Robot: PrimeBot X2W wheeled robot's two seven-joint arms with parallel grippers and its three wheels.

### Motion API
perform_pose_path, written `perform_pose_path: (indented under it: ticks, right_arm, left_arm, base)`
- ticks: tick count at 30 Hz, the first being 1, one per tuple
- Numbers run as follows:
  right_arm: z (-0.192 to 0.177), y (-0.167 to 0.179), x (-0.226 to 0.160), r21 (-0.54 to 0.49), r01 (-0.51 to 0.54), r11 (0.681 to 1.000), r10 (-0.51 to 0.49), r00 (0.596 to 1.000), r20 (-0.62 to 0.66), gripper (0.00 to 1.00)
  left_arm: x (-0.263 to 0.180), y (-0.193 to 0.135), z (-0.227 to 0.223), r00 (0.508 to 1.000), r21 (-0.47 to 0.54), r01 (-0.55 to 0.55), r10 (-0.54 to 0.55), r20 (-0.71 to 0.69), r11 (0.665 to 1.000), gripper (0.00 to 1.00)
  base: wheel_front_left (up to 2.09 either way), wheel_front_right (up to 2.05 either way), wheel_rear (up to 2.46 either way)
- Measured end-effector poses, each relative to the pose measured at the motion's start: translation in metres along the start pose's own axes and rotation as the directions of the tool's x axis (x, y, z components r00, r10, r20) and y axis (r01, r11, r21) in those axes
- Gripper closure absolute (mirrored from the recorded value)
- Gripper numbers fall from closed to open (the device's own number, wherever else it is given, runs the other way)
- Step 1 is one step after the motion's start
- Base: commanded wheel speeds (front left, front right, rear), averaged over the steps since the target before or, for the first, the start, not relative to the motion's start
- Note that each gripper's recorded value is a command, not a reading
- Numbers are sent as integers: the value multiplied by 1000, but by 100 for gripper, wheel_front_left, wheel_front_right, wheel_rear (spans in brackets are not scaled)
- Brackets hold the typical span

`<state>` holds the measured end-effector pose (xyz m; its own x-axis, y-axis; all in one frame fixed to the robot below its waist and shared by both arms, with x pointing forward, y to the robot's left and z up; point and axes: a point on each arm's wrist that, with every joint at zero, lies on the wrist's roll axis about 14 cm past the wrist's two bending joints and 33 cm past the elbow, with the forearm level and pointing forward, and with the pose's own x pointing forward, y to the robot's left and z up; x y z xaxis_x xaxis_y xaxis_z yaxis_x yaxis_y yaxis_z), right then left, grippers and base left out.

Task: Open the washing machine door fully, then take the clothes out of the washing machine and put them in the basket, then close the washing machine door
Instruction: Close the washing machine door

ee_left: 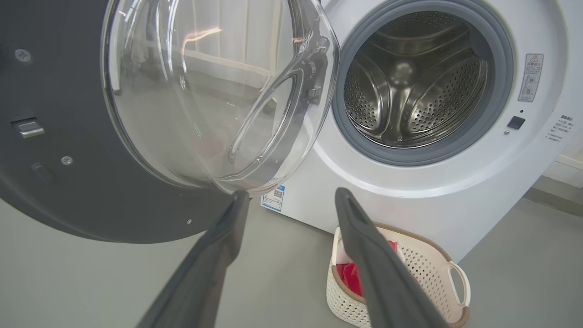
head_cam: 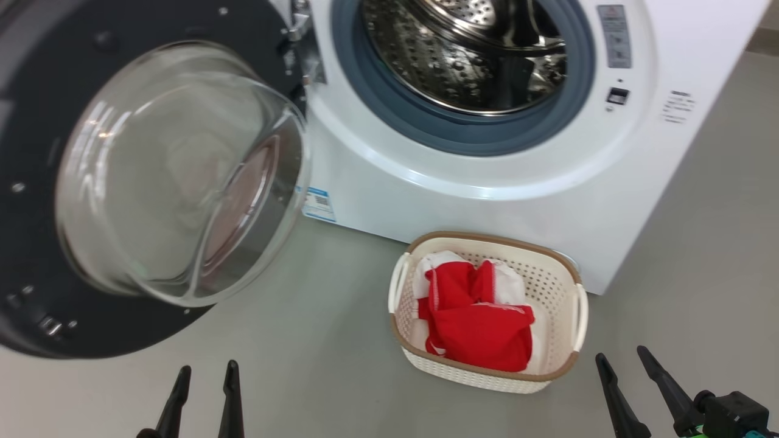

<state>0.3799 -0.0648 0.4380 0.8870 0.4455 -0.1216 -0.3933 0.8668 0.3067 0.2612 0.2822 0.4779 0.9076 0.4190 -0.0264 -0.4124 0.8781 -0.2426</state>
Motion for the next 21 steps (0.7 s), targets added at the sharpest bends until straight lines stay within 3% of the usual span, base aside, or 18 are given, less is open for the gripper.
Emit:
perform_pose_path:
  ticks: [11,21]
  right_arm:
    - [-5,35,15,-12,-117,993,117,993,-26,0]
    - [-11,39,16,-12,-132,991,131,990,-44,0]
  left_arm:
    - [-21,26,10,995,-20,-93,94,33,995,0]
    - [-21,30,14,993,-27,-112,113,45,993,0]
  base:
    - [0,0,0]
    - [0,0,0]
